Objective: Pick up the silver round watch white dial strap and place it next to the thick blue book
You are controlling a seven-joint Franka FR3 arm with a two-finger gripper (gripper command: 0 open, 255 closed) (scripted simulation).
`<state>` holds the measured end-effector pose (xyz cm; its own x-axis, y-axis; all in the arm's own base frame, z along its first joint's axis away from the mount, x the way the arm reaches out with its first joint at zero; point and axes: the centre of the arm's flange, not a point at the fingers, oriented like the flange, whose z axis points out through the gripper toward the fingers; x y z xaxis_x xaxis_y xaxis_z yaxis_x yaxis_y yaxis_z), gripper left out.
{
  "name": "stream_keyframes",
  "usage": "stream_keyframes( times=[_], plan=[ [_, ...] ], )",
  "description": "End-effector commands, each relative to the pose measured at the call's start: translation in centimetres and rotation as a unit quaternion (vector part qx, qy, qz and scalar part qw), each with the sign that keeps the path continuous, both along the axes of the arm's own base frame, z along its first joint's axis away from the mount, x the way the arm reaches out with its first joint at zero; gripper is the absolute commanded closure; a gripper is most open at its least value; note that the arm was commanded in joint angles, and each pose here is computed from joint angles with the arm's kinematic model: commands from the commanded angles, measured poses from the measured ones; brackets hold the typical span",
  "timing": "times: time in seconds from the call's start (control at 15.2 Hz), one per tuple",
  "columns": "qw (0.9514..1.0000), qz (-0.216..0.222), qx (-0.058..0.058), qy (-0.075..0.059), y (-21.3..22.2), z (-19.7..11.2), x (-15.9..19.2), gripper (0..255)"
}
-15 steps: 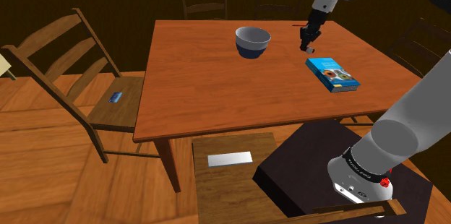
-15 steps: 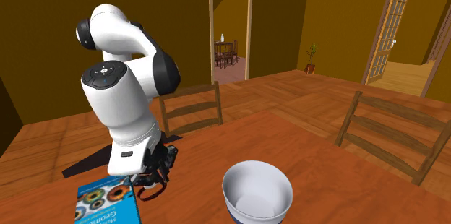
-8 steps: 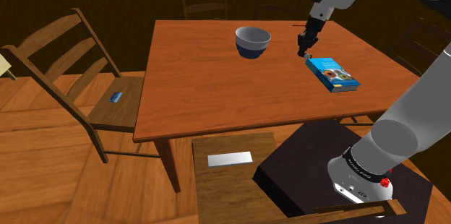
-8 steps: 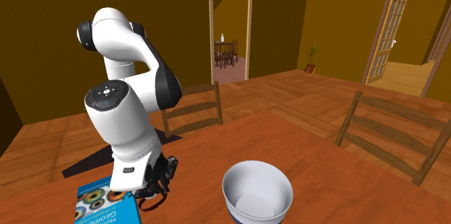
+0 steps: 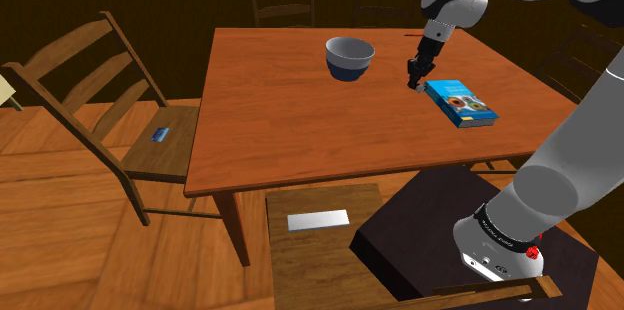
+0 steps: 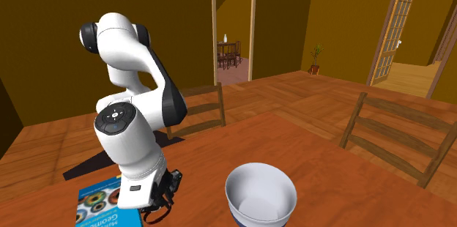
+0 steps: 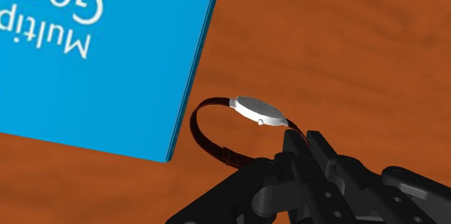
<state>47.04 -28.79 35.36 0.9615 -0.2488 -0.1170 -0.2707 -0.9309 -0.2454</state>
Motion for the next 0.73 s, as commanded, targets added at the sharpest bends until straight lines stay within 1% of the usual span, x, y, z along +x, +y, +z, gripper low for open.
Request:
stream_keyframes(
  times=[0.0, 0.46, 0.53, 0.66],
  plan=[
    [1.0000, 0.000, 0.000, 0.000, 0.00, -0.53, 0.01, 255],
    [1.0000, 0.000, 0.000, 0.000, 0.00, -0.52, 0.02, 255],
    [1.0000, 0.000, 0.000, 0.000, 0.00, -0.52, 0.02, 0],
    [1.0000, 0.000, 0.000, 0.000, 0.00, -0.52, 0.02, 0]
  ],
)
